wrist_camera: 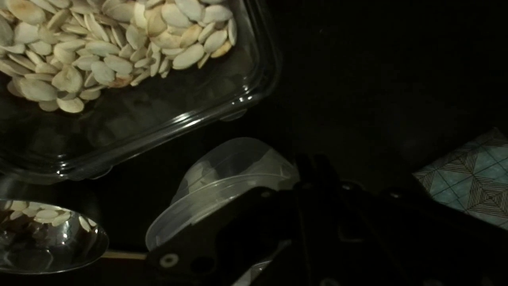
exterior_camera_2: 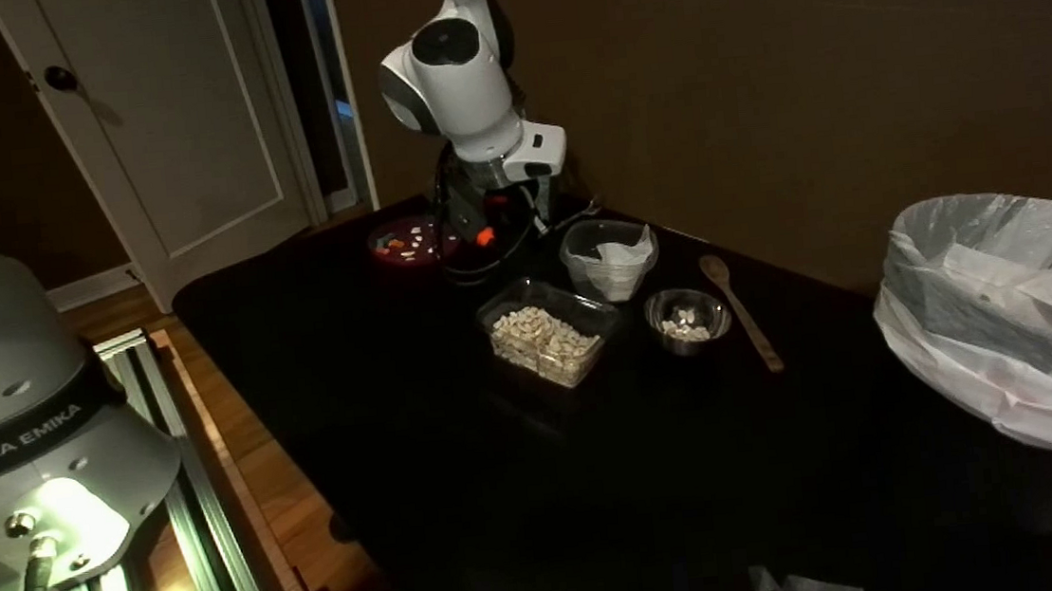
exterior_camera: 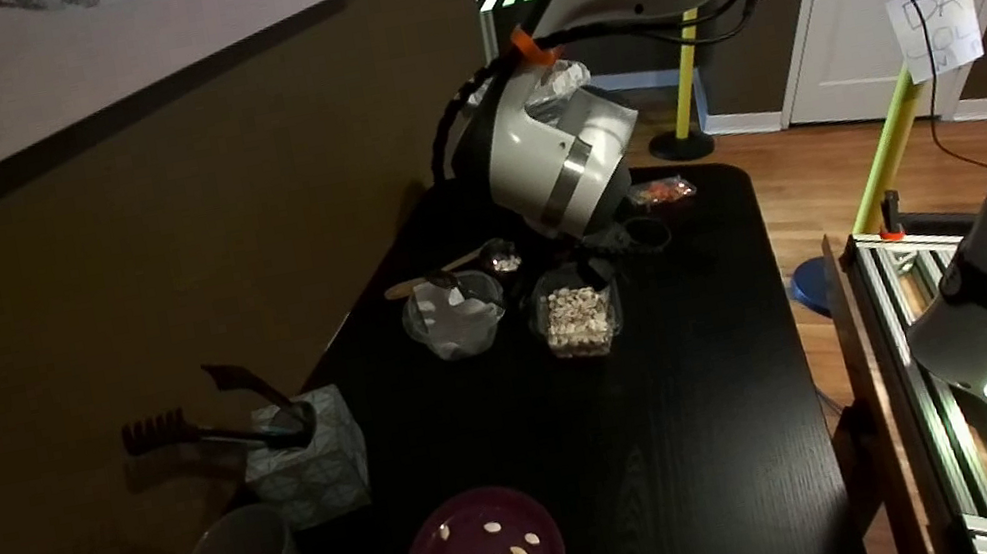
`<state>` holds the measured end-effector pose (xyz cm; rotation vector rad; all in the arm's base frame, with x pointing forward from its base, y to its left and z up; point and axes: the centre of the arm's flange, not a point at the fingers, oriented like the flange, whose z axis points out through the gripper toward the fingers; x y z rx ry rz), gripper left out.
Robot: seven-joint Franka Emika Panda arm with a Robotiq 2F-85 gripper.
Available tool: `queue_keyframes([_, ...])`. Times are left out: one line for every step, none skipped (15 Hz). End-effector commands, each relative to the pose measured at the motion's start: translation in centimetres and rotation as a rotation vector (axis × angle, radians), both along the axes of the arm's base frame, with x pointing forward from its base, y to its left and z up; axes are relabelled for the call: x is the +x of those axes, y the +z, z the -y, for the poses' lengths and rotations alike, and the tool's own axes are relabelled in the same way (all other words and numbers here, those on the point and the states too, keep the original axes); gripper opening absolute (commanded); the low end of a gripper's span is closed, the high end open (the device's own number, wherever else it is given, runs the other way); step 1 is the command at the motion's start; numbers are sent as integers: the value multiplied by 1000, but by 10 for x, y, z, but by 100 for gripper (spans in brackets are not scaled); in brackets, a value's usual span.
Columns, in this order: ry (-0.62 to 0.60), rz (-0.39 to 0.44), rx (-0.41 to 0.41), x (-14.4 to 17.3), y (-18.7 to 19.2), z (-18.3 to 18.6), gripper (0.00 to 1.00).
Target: Remove the silver spoon from the lunchbox and put it in the other lunchbox in the front
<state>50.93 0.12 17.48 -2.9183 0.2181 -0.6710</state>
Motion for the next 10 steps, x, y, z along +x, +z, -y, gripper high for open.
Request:
queue_keyframes([-13,17,21,10,32,-2,1])
queue_keyframes([-16,20,16,13,38,-4,1])
queue_keyframes([-20,18,9,18,43,-5,1])
queue_keyframes([-18,5,-6,23,47,-7,1])
queue_keyframes([-19,-18,-24,26,49,-8,1])
queue_keyframes([-20,-35,-28,27,53,-8,1])
queue_keyframes([-25,-34,-25,26,55,-8,1])
queue_keyframes([-37,-28,-24,24,58,-7,1])
queue_keyframes([-46,-25,-15,22,63,-5,1])
queue_keyframes([-57,-14,-5,22,67,-4,1])
